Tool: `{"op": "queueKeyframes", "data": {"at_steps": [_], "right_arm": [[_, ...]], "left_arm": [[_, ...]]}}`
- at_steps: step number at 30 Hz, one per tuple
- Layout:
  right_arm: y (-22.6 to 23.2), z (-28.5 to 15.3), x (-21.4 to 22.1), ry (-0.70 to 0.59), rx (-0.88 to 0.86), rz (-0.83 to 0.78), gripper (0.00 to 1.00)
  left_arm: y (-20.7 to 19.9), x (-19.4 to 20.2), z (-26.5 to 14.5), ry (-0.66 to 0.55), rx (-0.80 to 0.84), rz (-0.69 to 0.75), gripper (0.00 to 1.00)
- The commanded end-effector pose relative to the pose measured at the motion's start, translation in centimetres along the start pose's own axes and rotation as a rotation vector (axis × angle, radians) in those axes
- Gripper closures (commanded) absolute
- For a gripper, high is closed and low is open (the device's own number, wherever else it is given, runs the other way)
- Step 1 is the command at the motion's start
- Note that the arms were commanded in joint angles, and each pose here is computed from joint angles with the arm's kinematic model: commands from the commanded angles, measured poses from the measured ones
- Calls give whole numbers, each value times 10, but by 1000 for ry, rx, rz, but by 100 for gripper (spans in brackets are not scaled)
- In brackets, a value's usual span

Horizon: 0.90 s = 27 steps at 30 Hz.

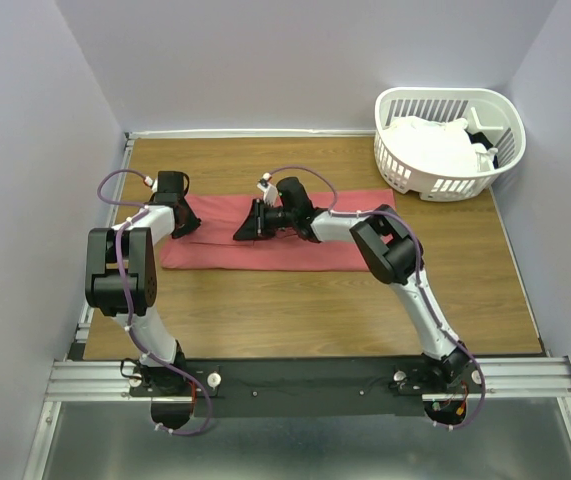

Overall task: Fold and stack the t-shirts
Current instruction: Fold the tshirt

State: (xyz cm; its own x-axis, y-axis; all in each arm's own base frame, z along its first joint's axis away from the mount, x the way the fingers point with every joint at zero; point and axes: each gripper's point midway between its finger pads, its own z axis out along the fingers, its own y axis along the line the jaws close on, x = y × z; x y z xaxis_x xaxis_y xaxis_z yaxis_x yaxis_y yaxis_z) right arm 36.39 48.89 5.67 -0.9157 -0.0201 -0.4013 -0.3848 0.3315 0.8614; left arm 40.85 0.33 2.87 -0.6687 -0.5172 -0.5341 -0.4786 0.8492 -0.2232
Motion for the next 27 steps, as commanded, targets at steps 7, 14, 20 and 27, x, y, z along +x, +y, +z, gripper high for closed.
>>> {"op": "queueKeyframes", "data": {"at_steps": [7, 14, 20, 27], "right_arm": [[-52, -5, 43, 47, 137, 73, 73], [-18, -36, 19, 5, 202, -77, 72], [-20, -89, 11, -19, 412, -227, 53], [-72, -181, 8, -21, 871, -403, 39]], "left_arm": [[12, -7, 5, -2, -50, 9, 66], [10, -24, -5, -35, -44, 4, 62], [-5, -53, -42, -128, -29, 32, 48], [-34, -30, -78, -151, 16, 117, 41]]}}
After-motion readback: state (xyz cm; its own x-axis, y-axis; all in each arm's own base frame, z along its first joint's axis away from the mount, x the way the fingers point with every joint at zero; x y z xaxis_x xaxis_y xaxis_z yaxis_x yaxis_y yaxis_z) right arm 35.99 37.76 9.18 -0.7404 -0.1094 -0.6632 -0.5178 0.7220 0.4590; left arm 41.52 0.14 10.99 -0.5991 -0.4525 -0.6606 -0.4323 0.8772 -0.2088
